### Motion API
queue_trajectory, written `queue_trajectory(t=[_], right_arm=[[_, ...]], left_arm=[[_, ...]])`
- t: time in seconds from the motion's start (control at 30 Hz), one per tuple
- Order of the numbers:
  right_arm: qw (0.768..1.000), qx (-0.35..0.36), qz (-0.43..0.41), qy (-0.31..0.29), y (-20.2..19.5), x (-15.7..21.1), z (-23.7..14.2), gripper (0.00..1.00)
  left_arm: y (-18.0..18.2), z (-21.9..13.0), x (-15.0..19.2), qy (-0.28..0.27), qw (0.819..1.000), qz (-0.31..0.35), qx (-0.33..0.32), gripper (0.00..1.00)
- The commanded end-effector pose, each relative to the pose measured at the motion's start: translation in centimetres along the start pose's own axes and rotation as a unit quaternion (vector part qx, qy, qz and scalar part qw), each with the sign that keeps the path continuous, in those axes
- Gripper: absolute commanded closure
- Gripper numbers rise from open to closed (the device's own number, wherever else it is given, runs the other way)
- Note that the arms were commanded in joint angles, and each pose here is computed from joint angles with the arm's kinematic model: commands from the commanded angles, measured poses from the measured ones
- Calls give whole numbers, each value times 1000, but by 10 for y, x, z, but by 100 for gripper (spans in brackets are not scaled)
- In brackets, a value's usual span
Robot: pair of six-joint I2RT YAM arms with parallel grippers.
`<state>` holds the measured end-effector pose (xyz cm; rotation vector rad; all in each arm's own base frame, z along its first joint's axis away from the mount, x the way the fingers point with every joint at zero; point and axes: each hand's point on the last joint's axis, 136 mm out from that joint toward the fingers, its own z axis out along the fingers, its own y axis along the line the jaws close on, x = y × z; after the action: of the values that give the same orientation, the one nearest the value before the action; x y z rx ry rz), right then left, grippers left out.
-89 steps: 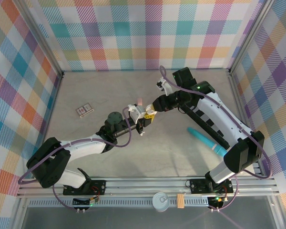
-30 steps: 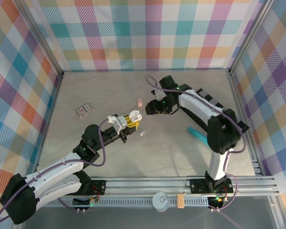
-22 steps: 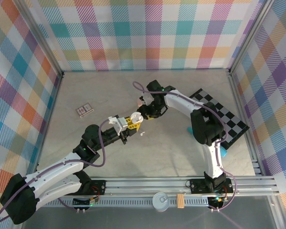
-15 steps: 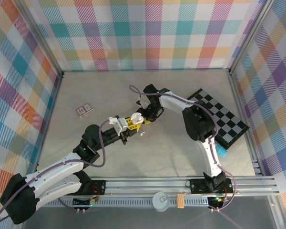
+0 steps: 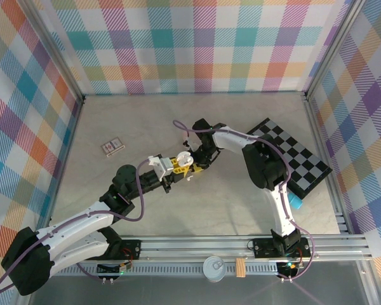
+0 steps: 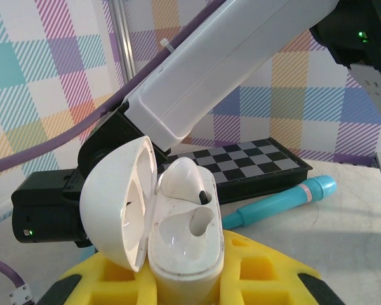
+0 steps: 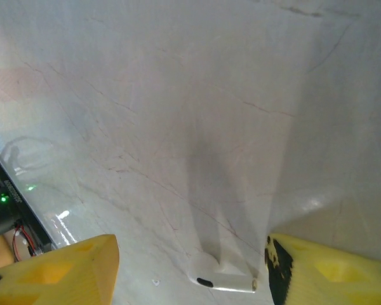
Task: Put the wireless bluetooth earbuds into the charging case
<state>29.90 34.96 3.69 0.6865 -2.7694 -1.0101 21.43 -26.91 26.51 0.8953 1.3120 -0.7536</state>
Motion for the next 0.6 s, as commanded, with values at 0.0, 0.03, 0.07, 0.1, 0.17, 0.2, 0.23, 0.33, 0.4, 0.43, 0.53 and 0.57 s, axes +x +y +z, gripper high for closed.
queue_trajectory(t=[0.0, 0.03, 0.07, 0.1, 0.17, 0.2, 0.23, 0.33, 0.4, 0.43, 0.53, 0.57], right_arm=[[1000, -11, -5, 26, 18, 23, 2, 38], [1000, -11, -6, 28, 20, 24, 2, 38], [1000, -9, -8, 29, 22, 26, 2, 38], [1000, -8, -7, 29, 24, 28, 1, 38], [999, -8, -10, 30, 28, 32, 1, 38], [999, -9, -12, 31, 30, 34, 1, 38], [999, -9, -14, 32, 32, 35, 1, 38], [999, -9, -19, 34, 38, 39, 0, 38], [999, 15, -17, 28, 35, 39, -4, 39], [999, 28, -16, 25, 32, 37, -7, 39], [996, 84, -3, 29, 21, 34, -12, 40], [994, 102, 0, 33, 18, 34, -12, 40]], left_arm=[[-4, 0, -16, -22, 1000, 19, 8, 94], [-4, 0, -16, -22, 1000, 19, 8, 94], [-4, 0, -15, -21, 1000, 19, 7, 94], [-4, 0, -15, -21, 1000, 19, 7, 94], [-4, 0, -15, -22, 1000, 20, 7, 94], [-4, 0, -15, -22, 1000, 21, 7, 94], [-4, 0, -15, -22, 1000, 21, 8, 94], [-5, -1, -16, -23, 999, 21, 7, 94], [-5, -2, -16, -24, 999, 22, 7, 94], [-5, -2, -16, -25, 999, 21, 7, 94], [-6, -4, -20, -28, 999, 23, 8, 94], [-6, -5, -21, -30, 999, 24, 8, 94]])
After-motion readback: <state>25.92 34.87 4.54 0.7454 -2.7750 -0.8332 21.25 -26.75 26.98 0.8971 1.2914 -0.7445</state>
